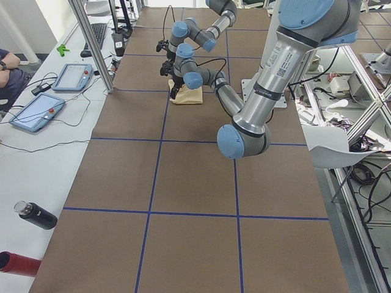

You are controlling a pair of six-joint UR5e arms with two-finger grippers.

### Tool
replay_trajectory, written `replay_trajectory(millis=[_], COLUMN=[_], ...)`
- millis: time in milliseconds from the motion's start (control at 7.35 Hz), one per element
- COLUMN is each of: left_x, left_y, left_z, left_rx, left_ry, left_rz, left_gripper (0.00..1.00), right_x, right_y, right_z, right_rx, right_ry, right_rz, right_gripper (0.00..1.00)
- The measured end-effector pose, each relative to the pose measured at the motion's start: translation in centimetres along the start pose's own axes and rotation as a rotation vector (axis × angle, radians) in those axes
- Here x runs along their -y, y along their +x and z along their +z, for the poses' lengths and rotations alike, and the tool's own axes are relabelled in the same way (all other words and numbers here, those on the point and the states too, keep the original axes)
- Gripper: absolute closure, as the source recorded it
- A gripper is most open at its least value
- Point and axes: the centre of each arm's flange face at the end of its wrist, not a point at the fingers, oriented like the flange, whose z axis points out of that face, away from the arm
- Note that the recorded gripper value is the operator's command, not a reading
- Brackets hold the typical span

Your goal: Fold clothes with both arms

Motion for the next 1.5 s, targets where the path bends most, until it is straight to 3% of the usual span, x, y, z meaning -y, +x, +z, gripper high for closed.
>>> replay_trajectory(millis=[136, 408, 1089, 1225, 1361, 1497], left_x=[-0.1, -0.4, -0.4, -0.5, -0.5, -0.5], left_y=[-0.2, -0.2, -0.1, -0.1, 0.0, 0.0], left_z=[0.1, 0.0, -0.1, -0.1, -0.1, -0.1], left_rx=[0.0, -0.007, -0.014, -0.015, -0.016, -0.015], left_ry=[-0.004, -0.012, -0.017, -0.017, -0.017, -0.018], left_rz=[-0.001, -0.003, -0.03, -0.032, -0.033, -0.033], left_gripper=[0.0, 0.0, 0.0, 0.0, 0.0, 0.0], right_x=[-2.7, -6.3, -6.9, -6.9, -6.8, -6.8], right_y=[1.0, 1.7, 3.0, 3.2, 3.2, 3.2], right_z=[0.7, 2.5, 3.9, 4.0, 4.1, 4.1], right_rx=[-0.02, -0.037, -0.062, -0.066, -0.068, -0.068], right_ry=[-0.015, 0.0, 0.012, 0.016, 0.018, 0.019], right_rz=[-0.024, -0.066, -0.127, -0.133, -0.135, -0.136], right_gripper=[0.3, 0.36, 0.38, 0.63, 1.0, 1.0])
